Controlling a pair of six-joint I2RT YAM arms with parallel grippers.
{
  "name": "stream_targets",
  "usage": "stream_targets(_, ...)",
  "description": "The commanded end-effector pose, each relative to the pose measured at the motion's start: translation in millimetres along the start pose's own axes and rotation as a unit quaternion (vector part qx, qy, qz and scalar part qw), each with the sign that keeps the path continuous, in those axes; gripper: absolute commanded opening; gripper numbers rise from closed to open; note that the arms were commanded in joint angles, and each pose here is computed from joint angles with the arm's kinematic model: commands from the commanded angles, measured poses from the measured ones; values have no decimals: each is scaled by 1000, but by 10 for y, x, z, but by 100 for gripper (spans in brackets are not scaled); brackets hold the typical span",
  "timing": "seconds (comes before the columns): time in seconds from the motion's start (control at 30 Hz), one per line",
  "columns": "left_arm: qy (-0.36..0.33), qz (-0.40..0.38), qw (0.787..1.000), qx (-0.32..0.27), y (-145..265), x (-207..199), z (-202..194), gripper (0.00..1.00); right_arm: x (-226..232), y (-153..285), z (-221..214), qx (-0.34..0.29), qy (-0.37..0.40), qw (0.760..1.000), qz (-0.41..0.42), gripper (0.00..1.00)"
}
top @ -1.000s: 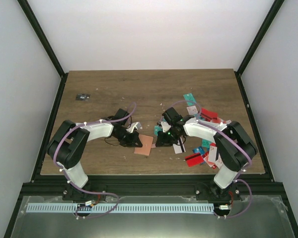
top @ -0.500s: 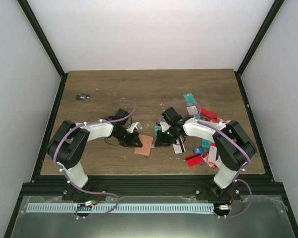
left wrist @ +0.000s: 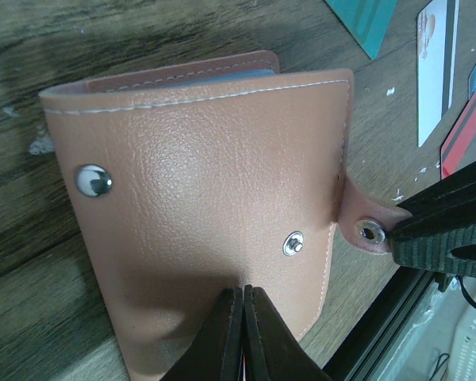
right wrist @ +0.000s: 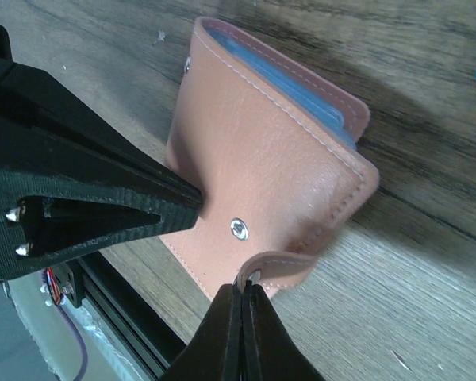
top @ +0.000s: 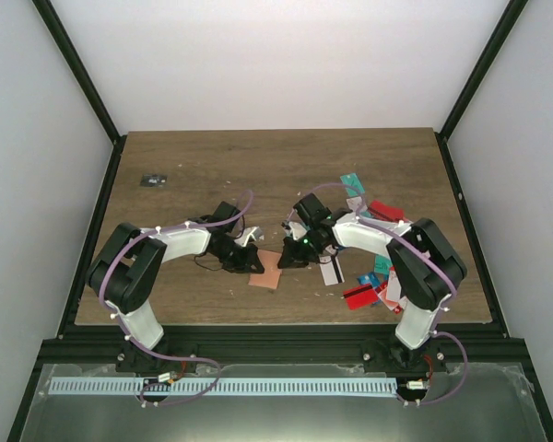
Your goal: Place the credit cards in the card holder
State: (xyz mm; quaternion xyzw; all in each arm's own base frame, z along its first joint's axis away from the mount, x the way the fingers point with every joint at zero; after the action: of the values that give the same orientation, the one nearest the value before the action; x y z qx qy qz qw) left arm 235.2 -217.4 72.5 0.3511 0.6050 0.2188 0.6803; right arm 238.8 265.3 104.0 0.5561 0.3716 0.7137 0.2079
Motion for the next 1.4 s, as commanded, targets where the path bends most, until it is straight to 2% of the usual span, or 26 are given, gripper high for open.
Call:
stream_targets(0.0,32,42,997,56,-117,199,-253,4,169,-35,137,0,17,999,27,1)
stream_targets(1.37,28,33,998,56,-124,186,-256,4,183,-402,161,60,11,998,12,1)
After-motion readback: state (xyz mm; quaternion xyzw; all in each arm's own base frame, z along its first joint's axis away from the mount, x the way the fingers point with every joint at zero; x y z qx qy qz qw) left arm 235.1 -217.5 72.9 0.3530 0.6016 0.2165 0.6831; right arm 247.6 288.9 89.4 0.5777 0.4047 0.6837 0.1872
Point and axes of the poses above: each gripper's point midway between its finger pads, its own y axis back along the fingers, its own x axis along the line the jaws close on, z = x × y, the point moved 6 cm from there along y, back along the fingers, and after that the axes turned 3 degrees about y, right-handed, at the moved point
